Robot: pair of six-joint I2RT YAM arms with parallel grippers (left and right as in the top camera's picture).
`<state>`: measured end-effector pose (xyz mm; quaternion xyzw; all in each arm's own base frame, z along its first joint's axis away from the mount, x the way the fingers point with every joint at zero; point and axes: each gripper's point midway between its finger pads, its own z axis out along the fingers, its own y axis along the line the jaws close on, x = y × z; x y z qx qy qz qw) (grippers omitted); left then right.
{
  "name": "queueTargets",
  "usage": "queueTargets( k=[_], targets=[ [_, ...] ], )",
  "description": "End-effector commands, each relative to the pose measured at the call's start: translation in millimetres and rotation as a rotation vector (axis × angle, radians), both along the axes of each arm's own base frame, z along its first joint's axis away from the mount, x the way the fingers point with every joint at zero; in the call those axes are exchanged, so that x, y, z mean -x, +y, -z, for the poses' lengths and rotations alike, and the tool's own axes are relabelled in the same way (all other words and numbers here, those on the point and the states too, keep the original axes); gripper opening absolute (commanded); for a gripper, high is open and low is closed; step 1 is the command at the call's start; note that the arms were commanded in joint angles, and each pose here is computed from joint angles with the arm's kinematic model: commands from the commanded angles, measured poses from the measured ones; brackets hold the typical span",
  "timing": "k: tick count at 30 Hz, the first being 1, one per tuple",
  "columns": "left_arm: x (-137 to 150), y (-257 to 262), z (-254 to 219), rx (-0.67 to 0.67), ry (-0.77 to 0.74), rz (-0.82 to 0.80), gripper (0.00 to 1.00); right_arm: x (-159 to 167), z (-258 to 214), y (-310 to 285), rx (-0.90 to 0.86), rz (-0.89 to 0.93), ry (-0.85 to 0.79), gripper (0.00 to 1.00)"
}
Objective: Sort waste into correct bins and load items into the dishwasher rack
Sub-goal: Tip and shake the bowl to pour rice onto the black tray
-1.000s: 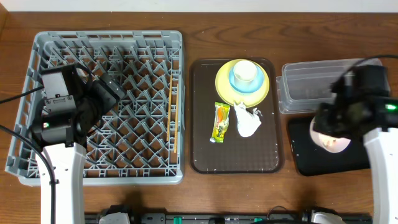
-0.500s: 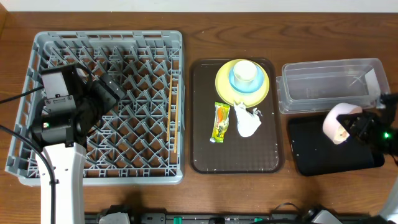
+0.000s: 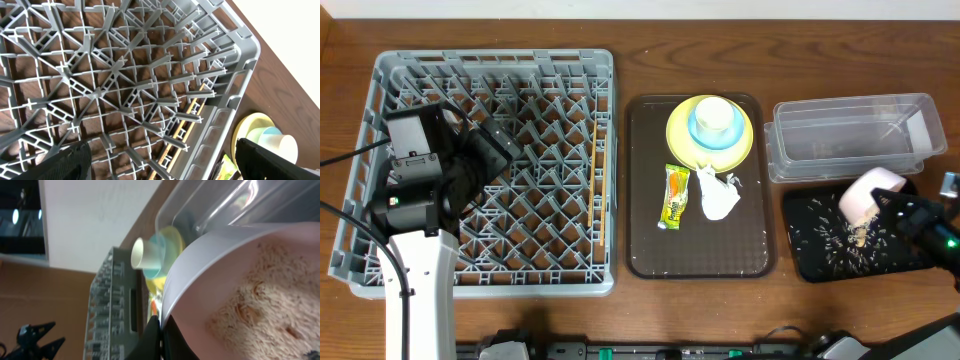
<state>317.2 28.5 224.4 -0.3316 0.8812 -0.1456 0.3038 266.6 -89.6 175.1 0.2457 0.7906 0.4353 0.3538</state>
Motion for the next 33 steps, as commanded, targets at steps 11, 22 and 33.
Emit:
queueTargets(
  k=[11, 22, 33],
  targets=[
    [-2, 1, -3, 0.003, -0.006, -0.007, 0.93, 5, -9, -12, 0.037, 0.012, -0.109, 0.01],
    [-2, 1, -3, 0.003, -0.006, -0.007, 0.93, 2, -10, -15, 0.05, 0.015, -0.122, 0.01],
    [-2, 1, -3, 0.003, -0.006, -0.007, 0.93, 1, -13, -12, 0.053, 0.002, -0.15, 0.01]
  ],
)
